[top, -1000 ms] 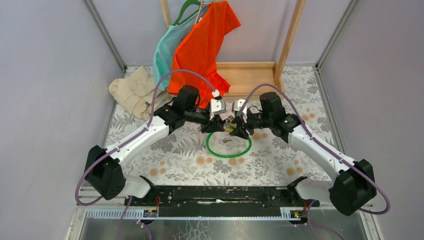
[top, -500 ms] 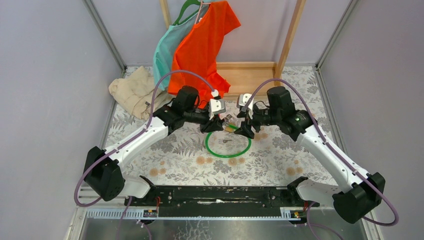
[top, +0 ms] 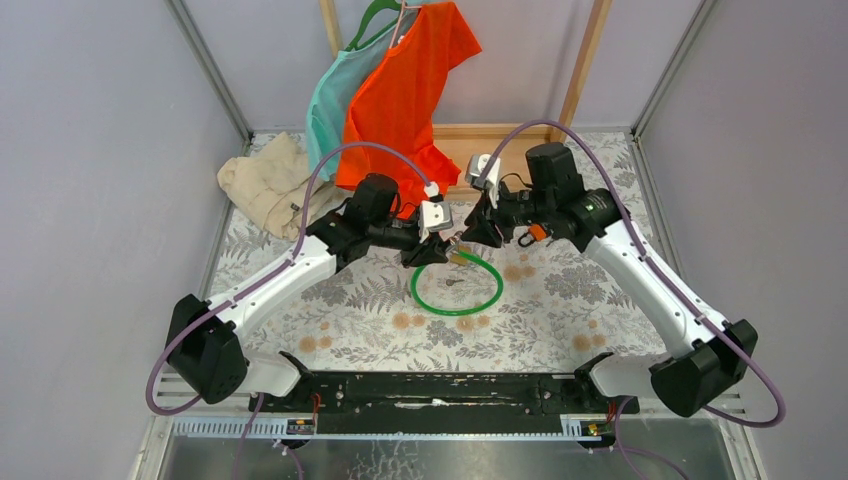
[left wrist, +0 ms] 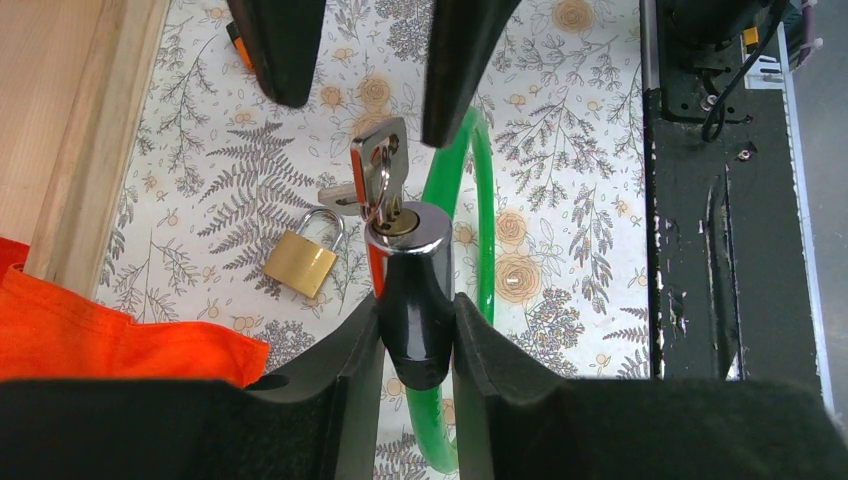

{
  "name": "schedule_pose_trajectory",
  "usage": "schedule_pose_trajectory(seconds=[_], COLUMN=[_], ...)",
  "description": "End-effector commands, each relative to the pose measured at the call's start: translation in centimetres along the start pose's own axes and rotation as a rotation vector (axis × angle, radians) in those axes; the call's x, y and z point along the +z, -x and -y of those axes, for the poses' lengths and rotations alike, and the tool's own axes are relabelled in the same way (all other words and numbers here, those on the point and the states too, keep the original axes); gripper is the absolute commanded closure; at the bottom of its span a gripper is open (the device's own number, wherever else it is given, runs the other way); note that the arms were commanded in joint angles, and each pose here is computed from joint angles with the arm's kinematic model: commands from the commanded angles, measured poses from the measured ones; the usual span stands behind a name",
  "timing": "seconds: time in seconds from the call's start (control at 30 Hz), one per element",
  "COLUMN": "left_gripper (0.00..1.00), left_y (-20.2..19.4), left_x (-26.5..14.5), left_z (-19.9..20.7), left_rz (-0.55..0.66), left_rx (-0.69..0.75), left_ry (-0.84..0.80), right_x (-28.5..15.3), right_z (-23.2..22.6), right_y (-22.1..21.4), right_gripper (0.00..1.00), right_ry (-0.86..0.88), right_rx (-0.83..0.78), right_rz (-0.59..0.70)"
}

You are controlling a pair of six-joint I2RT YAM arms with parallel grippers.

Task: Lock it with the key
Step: Lock the lock.

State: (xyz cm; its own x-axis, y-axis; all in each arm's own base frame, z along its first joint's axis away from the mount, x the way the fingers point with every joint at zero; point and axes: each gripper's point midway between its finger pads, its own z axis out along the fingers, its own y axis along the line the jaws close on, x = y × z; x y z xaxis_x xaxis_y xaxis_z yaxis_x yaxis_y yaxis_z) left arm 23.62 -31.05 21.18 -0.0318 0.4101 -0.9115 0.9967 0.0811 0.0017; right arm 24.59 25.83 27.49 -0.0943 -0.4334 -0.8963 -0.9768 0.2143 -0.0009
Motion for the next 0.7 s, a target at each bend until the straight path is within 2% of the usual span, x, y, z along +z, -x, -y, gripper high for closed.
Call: schedule_pose_trajectory(seconds=[0.0, 0.23, 0.47, 0.67], left_gripper=[1.0, 1.0, 1.0, 1.0], left_y=[0.0, -0.1, 0.0, -0.1], left_x=[0.1, 0.1, 0.2, 0.2], left_z=[0.3, 0.4, 0.4, 0.4], left_rz=[-0.001, -0.003, -0.003, -0.005], left_rx=[0.032, 0.038, 0.04, 0.046], left_ry=[0.005, 0.005, 0.004, 0.003], right_x=[-0.1, 0.3, 0.9, 1.0], right_z=[-0.3, -0.6, -0.8, -0.5], right_y=[1.5, 1.2, 0.7, 0.4], right_gripper=[0.59, 0.62, 0.77, 0.92], right_ry=[0.034, 0.068, 0.109, 0.103], right_rx=[0.059, 0.069, 0.075, 0.017], right_rz=[0.016, 0.016, 0.009, -0.002])
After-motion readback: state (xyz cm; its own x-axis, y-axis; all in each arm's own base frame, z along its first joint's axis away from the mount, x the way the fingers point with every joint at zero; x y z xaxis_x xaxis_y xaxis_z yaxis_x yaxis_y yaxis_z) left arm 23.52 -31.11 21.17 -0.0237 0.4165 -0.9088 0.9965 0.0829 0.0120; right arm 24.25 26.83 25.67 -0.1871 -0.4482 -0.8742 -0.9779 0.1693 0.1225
